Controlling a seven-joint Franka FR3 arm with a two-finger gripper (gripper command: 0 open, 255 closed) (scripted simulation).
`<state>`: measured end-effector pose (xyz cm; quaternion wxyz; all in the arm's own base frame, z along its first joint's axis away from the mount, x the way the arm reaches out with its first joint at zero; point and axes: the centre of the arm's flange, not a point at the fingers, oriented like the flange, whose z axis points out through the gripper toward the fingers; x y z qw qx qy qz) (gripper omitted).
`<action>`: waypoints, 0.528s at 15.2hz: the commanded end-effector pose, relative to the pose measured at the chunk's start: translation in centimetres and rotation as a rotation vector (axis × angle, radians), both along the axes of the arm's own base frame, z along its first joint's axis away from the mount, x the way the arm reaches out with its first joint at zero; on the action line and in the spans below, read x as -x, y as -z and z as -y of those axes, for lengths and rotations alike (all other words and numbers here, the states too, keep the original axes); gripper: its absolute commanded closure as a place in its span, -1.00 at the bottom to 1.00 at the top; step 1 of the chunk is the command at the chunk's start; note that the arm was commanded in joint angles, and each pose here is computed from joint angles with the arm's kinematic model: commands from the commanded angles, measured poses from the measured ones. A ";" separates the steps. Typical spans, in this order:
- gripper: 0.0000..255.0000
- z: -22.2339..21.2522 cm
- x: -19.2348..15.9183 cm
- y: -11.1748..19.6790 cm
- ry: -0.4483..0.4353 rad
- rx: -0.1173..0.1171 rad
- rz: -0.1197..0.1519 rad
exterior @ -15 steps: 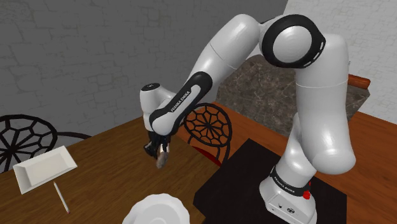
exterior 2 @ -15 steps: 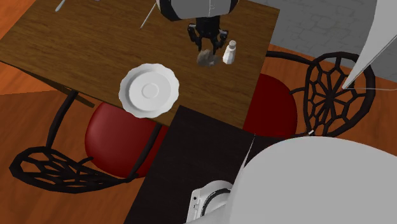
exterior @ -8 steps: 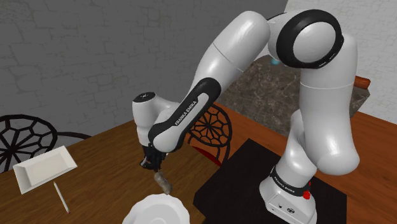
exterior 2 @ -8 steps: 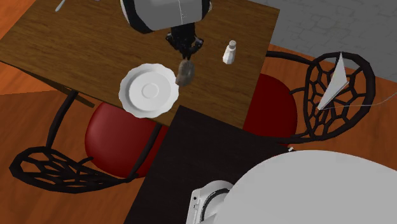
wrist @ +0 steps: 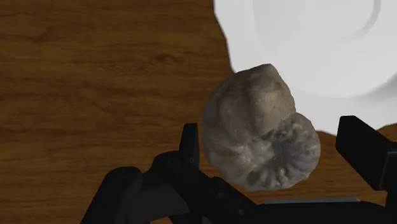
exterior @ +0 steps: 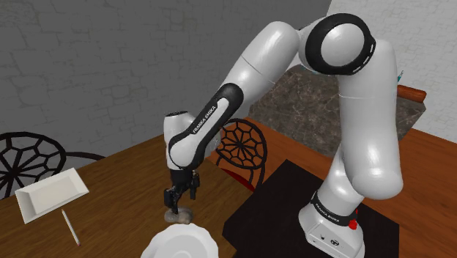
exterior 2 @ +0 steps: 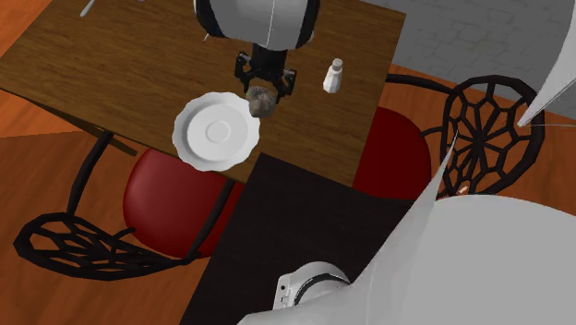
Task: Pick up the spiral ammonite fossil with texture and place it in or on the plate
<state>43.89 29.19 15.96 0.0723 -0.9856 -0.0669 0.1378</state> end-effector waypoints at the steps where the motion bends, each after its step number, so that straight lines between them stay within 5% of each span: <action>1: -1.00 4.5 -2.0 2.5 -0.128 -0.258 -0.137; 8: -1.00 3.3 -0.4 5.6 -0.128 -0.258 -0.137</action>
